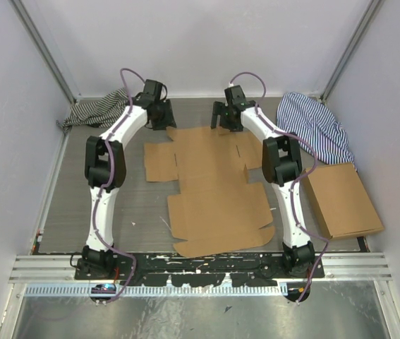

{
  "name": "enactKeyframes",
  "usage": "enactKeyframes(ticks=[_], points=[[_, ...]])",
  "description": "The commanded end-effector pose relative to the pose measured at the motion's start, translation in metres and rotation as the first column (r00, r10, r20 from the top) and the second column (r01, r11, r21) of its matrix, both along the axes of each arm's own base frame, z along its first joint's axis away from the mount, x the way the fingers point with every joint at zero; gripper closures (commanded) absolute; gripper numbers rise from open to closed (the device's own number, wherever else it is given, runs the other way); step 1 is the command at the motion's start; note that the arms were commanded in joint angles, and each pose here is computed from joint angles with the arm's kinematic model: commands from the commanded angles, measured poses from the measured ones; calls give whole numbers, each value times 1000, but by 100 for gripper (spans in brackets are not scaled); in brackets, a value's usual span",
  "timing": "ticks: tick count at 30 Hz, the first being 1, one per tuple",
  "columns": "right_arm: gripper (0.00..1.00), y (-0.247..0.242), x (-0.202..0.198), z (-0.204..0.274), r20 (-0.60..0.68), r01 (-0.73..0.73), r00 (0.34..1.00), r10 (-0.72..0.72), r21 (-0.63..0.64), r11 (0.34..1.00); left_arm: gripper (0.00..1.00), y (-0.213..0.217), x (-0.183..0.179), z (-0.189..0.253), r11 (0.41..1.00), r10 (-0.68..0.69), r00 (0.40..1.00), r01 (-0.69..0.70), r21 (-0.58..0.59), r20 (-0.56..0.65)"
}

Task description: Fold the paper box

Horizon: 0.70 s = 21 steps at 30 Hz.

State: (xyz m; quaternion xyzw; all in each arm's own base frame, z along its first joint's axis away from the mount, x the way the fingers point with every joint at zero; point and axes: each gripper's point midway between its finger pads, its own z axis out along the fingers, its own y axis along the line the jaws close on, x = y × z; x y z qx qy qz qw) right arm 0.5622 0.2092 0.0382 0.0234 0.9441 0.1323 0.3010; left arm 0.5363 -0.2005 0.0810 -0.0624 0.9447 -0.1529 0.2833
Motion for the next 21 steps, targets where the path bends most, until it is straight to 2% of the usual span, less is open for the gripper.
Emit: enactKeyframes(ticks=[1, 11, 21], points=[[13, 4, -45, -57, -208, -32, 978, 24, -35, 999, 47, -30, 8, 31, 992, -28, 997, 37, -121, 78], [13, 9, -48, -56, -212, -46, 976, 43, -7, 999, 47, -51, 21, 7, 981, -22, 999, 29, -191, 36], [13, 10, -49, -48, -210, -35, 977, 36, 6, 999, 48, -41, 10, -56, 992, 34, 990, -50, -114, -136]])
